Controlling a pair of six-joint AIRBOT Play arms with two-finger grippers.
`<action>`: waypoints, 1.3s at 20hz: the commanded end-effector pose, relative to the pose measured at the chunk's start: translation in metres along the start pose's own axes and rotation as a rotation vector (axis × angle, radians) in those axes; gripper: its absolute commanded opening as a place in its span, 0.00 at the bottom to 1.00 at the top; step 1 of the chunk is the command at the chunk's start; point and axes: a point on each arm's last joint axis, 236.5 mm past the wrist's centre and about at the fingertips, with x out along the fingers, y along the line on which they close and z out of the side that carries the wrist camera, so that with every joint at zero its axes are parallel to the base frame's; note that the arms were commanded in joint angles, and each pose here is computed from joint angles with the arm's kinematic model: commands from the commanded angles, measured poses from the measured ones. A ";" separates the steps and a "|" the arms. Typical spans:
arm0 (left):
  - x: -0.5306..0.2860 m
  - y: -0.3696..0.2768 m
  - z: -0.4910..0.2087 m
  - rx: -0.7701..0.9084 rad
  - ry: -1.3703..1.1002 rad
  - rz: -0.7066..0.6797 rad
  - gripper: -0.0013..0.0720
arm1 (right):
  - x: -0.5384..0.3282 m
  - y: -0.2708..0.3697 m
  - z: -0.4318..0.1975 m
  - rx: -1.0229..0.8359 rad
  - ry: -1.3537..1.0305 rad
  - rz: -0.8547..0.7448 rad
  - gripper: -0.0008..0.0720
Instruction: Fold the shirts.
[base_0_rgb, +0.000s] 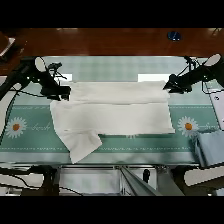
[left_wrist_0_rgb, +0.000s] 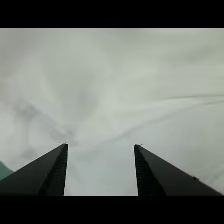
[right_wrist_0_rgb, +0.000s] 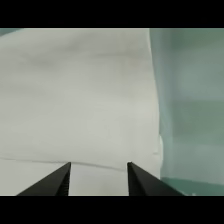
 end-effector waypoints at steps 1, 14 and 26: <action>-0.018 0.020 -0.028 -0.070 0.046 -0.001 0.71 | -0.029 -0.022 -0.023 0.019 0.033 -0.075 0.58; 0.029 0.015 -0.183 -0.578 -0.030 -0.457 0.71 | -0.037 0.010 -0.134 0.117 -0.318 0.138 0.59; 0.071 -0.027 -0.190 -0.555 0.020 -0.497 0.70 | -0.042 0.020 -0.124 0.178 -0.354 0.196 0.58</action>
